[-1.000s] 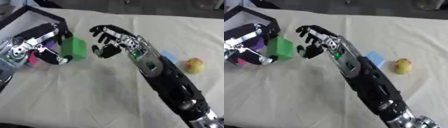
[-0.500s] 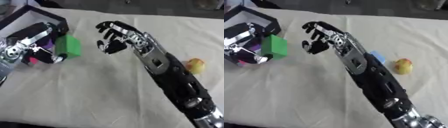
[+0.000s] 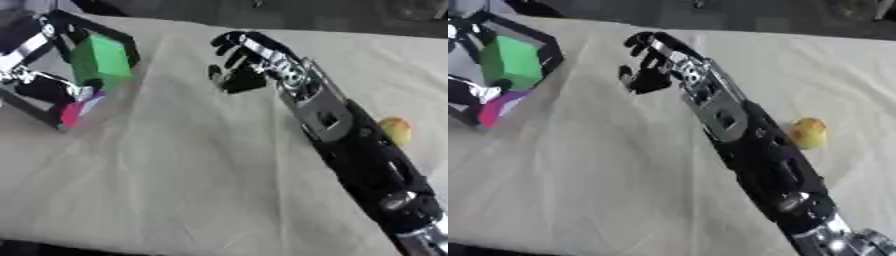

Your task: Pick up the objects with one hand, pass them to the other hand, and then place them into the box on the other side of the table.

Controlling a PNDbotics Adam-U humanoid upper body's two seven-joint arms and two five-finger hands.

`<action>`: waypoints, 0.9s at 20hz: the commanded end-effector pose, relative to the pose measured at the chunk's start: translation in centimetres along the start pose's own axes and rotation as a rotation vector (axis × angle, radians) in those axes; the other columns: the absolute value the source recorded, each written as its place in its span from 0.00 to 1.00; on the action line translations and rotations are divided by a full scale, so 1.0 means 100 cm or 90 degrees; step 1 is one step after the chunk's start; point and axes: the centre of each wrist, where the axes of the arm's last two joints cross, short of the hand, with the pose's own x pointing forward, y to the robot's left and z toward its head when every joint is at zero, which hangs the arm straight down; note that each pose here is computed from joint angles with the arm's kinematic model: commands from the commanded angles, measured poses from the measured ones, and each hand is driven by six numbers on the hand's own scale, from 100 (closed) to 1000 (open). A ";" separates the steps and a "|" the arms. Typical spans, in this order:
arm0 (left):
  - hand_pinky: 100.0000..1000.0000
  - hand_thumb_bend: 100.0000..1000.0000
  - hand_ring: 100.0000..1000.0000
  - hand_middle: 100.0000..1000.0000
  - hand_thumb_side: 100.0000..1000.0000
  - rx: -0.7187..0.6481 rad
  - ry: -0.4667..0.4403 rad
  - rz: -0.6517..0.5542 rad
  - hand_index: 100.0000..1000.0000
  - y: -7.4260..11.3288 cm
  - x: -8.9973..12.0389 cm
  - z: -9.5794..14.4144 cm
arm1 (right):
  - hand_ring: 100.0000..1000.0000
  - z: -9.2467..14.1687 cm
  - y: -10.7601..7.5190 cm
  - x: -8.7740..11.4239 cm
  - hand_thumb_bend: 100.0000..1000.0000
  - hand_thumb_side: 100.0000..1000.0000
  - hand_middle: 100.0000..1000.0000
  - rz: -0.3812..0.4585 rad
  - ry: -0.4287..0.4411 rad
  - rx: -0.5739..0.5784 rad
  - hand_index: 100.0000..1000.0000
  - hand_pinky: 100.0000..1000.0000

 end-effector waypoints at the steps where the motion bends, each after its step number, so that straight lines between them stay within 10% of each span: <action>1: 0.79 0.14 0.46 0.20 0.00 0.069 0.027 -0.012 0.23 0.030 -0.008 0.005 | 0.74 0.002 -0.014 0.008 0.00 0.69 0.80 -0.027 -0.004 -0.041 0.81 0.70; 18: 0.80 0.10 0.48 0.21 0.00 0.116 0.225 -0.003 0.25 0.041 -0.090 -0.013 | 0.81 0.002 -0.027 0.019 0.00 0.55 0.84 -0.083 -0.016 -0.146 0.80 0.73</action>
